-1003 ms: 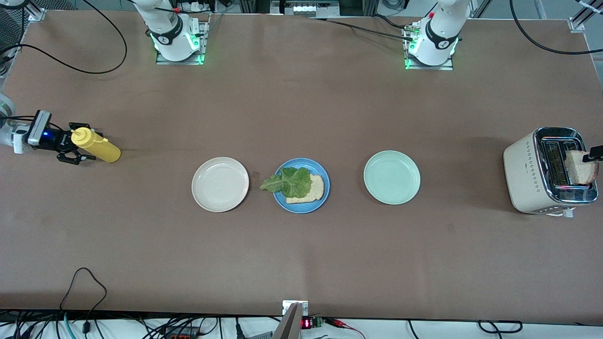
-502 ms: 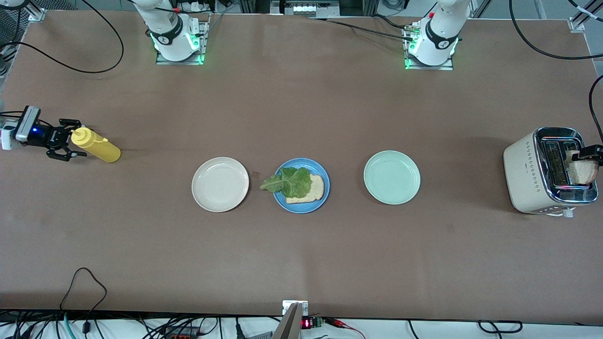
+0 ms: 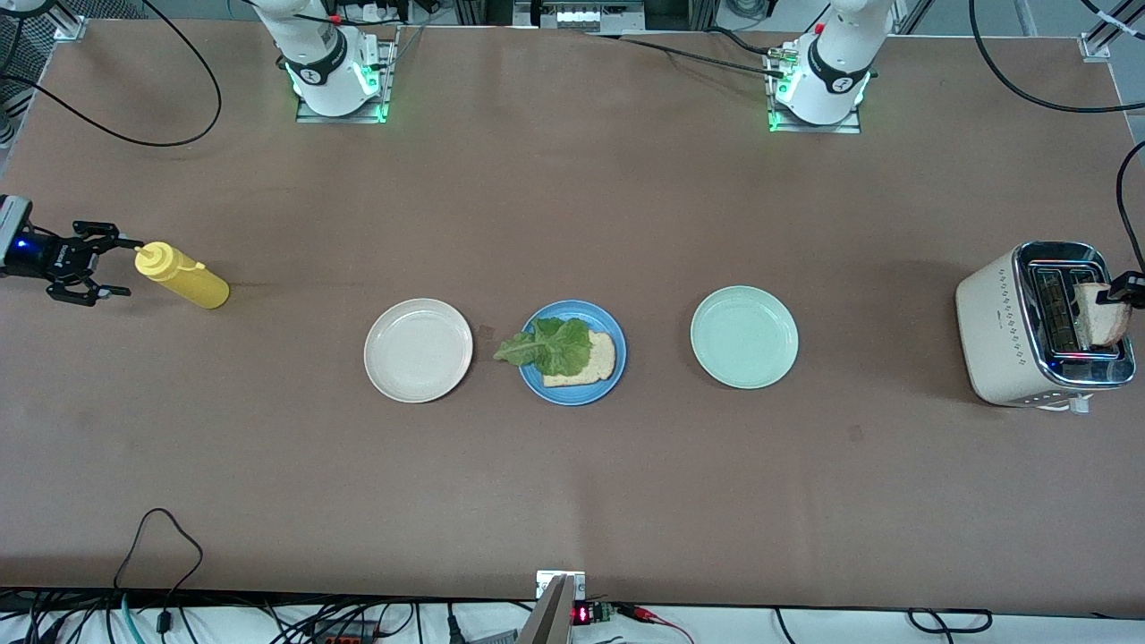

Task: Make sandwich in blue plate with both arms
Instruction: 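Pull the bread slice up out of the toaster with the left gripper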

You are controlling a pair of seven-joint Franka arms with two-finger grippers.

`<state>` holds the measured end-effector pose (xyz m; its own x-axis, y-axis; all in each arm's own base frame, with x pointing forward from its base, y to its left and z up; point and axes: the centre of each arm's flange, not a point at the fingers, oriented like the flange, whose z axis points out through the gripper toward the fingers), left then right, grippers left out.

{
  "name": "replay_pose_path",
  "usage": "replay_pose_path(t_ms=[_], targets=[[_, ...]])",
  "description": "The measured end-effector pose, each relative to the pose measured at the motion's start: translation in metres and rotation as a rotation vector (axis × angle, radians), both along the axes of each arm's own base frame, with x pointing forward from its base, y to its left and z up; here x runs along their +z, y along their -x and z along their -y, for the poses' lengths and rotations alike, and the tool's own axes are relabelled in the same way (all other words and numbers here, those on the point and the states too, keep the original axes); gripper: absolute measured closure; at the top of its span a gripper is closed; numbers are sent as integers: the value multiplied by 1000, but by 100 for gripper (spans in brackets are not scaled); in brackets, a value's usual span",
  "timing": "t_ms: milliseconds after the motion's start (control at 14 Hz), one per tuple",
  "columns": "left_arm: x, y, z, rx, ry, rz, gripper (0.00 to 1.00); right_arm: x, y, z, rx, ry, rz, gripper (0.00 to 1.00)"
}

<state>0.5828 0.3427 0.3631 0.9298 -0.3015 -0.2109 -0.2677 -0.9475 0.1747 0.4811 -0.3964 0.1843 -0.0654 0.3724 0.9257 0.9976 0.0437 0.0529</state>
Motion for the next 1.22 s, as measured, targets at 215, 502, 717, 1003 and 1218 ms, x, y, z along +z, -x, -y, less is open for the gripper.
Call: replay_pose_path(t_ms=[215, 502, 717, 1003, 1218], targets=[[33, -9, 15, -27, -8, 29, 89, 35, -11, -1, -13, 21, -88, 0], [120, -30, 96, -99, -25, 19, 90, 141, -28, -18, -25, 124, -218, 0], [148, -30, 154, -37, -43, -50, 90, 247, -39, -68, -22, 230, -362, 0], [155, -39, 287, -32, -40, -127, 90, 379, -58, -193, -89, 449, -497, 0], [123, -45, 395, 49, -17, -195, 90, 437, -66, -302, -181, 586, -592, 0]])
